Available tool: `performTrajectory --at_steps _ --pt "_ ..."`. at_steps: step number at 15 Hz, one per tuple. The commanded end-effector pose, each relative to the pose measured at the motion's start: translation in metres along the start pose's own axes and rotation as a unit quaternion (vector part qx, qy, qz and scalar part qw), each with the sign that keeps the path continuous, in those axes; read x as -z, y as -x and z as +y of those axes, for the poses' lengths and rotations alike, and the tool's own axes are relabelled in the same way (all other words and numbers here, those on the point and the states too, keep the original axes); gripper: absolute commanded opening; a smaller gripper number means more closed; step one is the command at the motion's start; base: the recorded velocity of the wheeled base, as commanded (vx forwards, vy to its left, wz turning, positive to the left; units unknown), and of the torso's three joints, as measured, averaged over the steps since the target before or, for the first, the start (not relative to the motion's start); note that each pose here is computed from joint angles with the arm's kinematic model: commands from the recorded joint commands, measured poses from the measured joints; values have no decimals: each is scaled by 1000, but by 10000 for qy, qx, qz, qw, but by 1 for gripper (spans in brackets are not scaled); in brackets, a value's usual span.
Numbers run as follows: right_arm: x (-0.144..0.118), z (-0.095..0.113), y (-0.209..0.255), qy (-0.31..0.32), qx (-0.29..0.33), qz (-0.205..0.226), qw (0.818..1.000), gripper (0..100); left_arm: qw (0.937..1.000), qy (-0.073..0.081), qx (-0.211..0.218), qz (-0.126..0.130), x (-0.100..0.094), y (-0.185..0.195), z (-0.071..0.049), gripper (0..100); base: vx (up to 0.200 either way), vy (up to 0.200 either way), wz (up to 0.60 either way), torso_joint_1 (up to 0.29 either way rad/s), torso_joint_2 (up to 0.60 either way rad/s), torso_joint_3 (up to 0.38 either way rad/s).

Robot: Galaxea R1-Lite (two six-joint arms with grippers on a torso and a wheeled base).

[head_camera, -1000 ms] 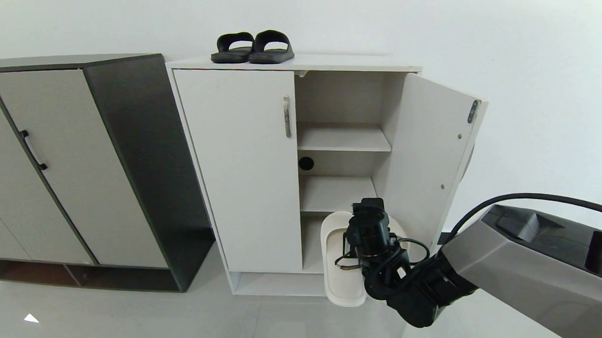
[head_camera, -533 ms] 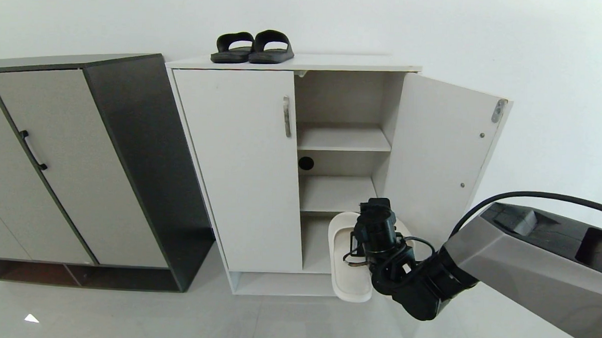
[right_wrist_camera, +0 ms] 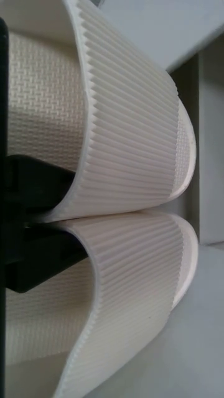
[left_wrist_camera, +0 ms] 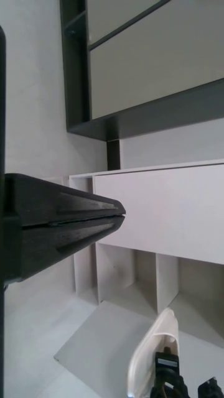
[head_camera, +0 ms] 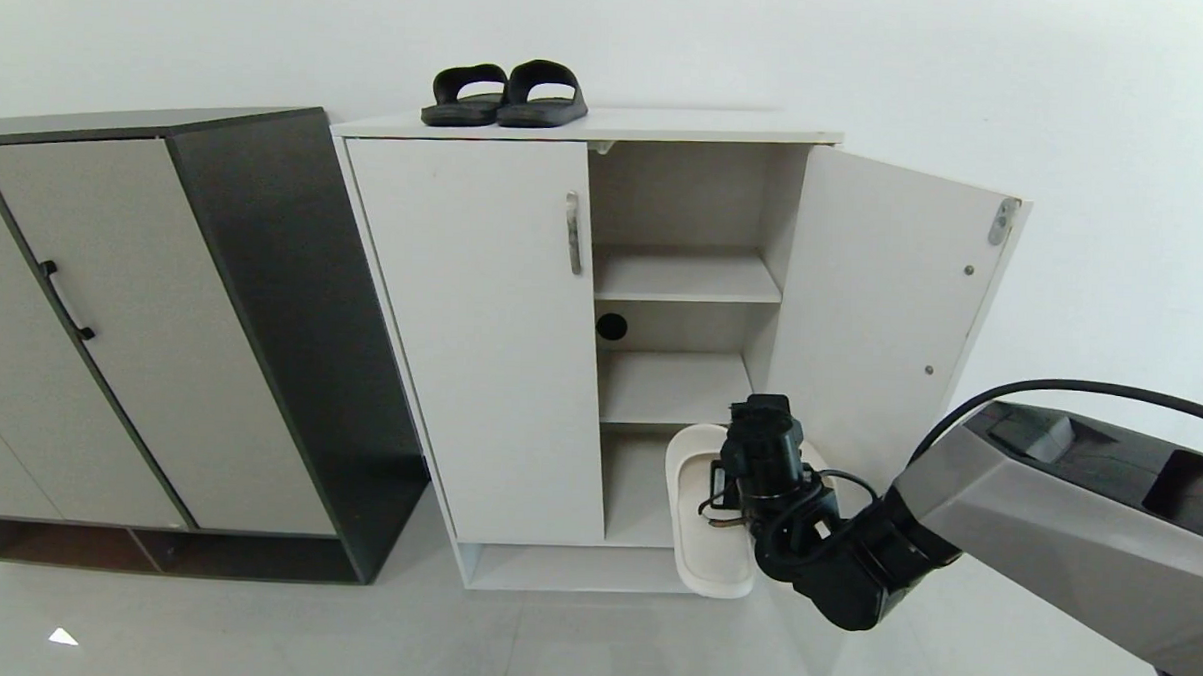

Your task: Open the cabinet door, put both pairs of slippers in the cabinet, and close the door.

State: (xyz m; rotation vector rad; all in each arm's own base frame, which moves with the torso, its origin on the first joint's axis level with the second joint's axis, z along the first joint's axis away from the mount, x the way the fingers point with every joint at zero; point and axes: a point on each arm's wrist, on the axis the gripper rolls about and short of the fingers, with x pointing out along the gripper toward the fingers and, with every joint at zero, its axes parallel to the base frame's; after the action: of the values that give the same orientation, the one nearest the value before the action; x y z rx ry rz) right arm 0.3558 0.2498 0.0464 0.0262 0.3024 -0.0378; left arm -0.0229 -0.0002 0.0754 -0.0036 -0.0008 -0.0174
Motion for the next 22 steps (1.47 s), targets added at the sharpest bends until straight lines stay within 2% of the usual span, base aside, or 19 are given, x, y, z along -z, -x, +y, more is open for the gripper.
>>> performTrajectory --at_steps 1,10,11,15,18,22 --pt "-1 -3 -2 -22 34 -2 10000 0 10000 5 -3 12 0 0 0 0 0 0 0 0 0 0" --pt "4 -2 -4 56 14 -89 9999 0 10000 5 -3 4 0 0 0 0 0 0 0 0 0 0" --pt "1 1 2 51 -52 -118 9999 0 10000 -3 -3 12 0 0 0 0 0 0 0 0 0 0" --pt "0 36 35 153 -563 -183 9981 0 10000 -10 -3 4 0 0 0 0 0 0 0 0 0 0" --pt "13 42 28 213 -551 -86 9982 0 10000 -10 -3 4 0 0 0 0 0 0 0 0 0 0" --pt "16 42 27 235 -552 -64 9982 0 10000 -26 5 4 0 0 0 0 0 0 0 0 0 0"
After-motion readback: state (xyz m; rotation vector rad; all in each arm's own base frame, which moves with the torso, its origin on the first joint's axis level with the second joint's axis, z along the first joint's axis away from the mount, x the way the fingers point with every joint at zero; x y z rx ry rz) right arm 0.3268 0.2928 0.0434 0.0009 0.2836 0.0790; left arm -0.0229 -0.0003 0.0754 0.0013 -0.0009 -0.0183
